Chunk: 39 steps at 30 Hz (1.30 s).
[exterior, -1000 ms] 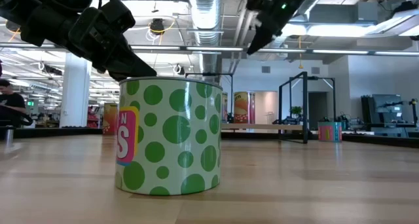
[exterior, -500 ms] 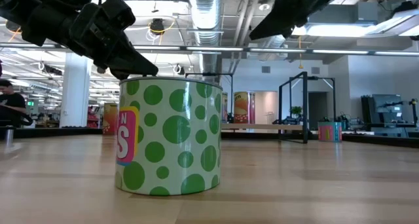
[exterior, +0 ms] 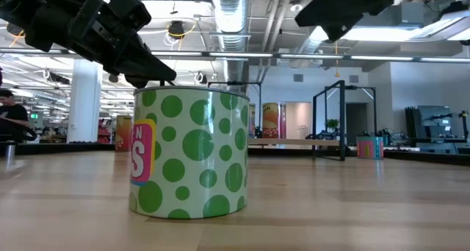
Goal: Pick and place cans onto a shelf
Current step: Put the canned peas on the shelf
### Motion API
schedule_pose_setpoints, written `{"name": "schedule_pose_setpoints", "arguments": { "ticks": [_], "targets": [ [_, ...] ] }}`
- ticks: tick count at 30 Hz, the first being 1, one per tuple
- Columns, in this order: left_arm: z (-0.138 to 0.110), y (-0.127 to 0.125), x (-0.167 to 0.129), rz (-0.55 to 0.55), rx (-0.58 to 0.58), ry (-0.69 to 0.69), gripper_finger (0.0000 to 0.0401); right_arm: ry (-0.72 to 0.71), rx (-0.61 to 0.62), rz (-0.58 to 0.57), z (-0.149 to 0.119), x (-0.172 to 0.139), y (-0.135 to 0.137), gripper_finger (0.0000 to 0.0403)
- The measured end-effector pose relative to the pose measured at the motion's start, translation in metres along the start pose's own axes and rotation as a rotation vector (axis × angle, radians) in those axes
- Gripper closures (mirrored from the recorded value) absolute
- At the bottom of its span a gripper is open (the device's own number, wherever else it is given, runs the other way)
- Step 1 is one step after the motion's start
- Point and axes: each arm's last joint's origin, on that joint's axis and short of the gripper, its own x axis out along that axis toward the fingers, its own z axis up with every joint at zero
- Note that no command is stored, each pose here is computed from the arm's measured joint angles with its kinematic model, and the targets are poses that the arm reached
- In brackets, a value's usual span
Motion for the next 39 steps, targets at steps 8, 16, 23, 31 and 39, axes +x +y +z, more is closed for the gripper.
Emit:
{"name": "schedule_pose_setpoints", "arguments": {
  "ticks": [8,16,23,31,39],
  "targets": [
    [-0.001,0.000,0.000,0.000,0.009,0.006,0.0401,0.077,0.011,0.025,-0.007,0.037,0.035,0.0380],
    [-0.003,0.000,0.000,0.002,0.013,0.036,0.0401,0.256,-0.133,0.083,0.008,0.079,0.062,0.0331],
    [-0.006,0.000,0.000,0.003,0.026,0.059,0.0401,0.417,-0.360,0.144,0.022,0.102,0.075,0.0250],
    [-0.008,0.001,0.000,0.005,0.028,0.078,0.0401,0.500,-0.610,0.217,0.028,0.119,0.083,0.0225],
    [-0.008,0.001,0.000,0.007,0.029,0.088,0.0401,0.467,-0.745,0.302,0.033,0.122,0.080,0.0247]
  ]
}}
